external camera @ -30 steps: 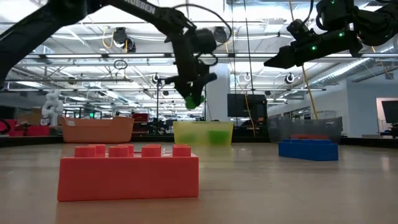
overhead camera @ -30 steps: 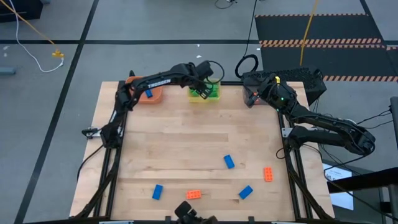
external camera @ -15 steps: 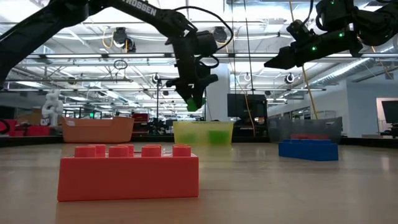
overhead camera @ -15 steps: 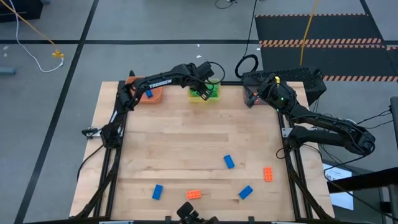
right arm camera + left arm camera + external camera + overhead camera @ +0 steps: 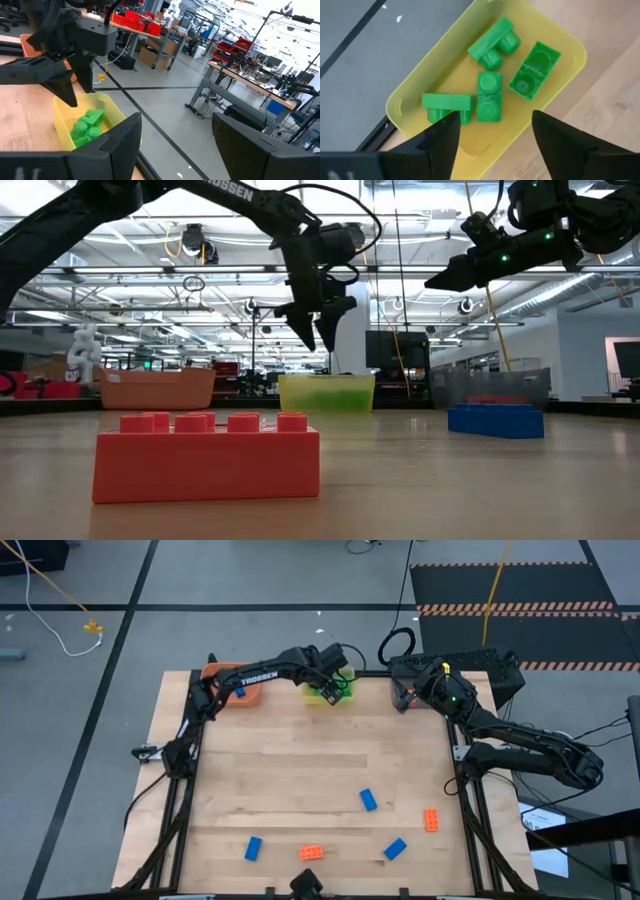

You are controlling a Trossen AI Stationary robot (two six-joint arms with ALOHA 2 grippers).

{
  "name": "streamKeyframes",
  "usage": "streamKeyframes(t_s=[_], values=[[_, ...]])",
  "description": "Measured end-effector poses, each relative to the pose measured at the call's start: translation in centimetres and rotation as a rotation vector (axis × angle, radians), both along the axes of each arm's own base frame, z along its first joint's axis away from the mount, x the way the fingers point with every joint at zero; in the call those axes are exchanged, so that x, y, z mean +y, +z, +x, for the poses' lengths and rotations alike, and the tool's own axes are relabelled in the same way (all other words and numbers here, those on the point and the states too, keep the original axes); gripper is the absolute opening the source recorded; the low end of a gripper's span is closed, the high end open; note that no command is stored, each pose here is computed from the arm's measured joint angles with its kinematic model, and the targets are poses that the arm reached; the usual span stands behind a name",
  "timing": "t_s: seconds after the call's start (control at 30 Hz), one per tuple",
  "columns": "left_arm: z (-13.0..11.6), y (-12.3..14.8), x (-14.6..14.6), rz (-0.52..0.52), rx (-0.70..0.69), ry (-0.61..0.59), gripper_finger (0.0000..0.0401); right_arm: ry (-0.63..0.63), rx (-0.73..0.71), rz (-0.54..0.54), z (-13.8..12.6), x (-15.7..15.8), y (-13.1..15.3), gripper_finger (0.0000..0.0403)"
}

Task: Sort & place blocks by color
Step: Put the blue game piece into the orange bin

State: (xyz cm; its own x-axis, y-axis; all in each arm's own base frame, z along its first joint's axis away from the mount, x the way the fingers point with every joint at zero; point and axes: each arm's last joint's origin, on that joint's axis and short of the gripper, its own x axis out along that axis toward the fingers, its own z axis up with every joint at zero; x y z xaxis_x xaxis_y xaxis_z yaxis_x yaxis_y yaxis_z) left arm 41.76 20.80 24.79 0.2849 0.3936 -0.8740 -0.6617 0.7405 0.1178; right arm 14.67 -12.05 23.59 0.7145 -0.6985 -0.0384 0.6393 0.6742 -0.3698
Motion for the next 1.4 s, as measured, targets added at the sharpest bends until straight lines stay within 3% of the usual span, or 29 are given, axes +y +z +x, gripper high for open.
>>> streamKeyframes(t_s=[0.17,0.3,0.6,0.8,0.97,1.13,1.4], values=[[0.4,0.2,-1.1,-0.014,0.009,-0.074,0.0273,0.0,0.002,0.0,0.0,0.0,0.0,0.0235],[0.6,1.1,-3.7,-0.057,0.017,-0.158,0.0274,0.0,0.009,-0.003,0.0,0.0,0.0,0.0235],[1.6,2.0,-13.6,-0.115,0.118,-0.378,0.0251,-0.002,0.013,0.001,0.0,0.0,-0.1,0.0235],[1.7,1.8,-19.8,-0.089,0.157,-0.392,0.0232,-0.009,-0.075,0.114,0.0,0.0,-0.3,0.0235],[2.7,3.5,-23.1,0.009,-0.027,-0.435,0.0206,0.032,-0.117,0.21,0.1,0.1,-0.6,0.0235],[3.6,4.9,-24.0,0.048,-0.24,-0.487,0.0178,0.09,-0.097,0.265,0.1,0.4,-1.0,0.0235],[3.0,1.7,-23.2,-0.022,-0.567,-0.571,0.0157,0.108,-0.054,0.302,-0.2,0.8,-1.3,0.0235]])
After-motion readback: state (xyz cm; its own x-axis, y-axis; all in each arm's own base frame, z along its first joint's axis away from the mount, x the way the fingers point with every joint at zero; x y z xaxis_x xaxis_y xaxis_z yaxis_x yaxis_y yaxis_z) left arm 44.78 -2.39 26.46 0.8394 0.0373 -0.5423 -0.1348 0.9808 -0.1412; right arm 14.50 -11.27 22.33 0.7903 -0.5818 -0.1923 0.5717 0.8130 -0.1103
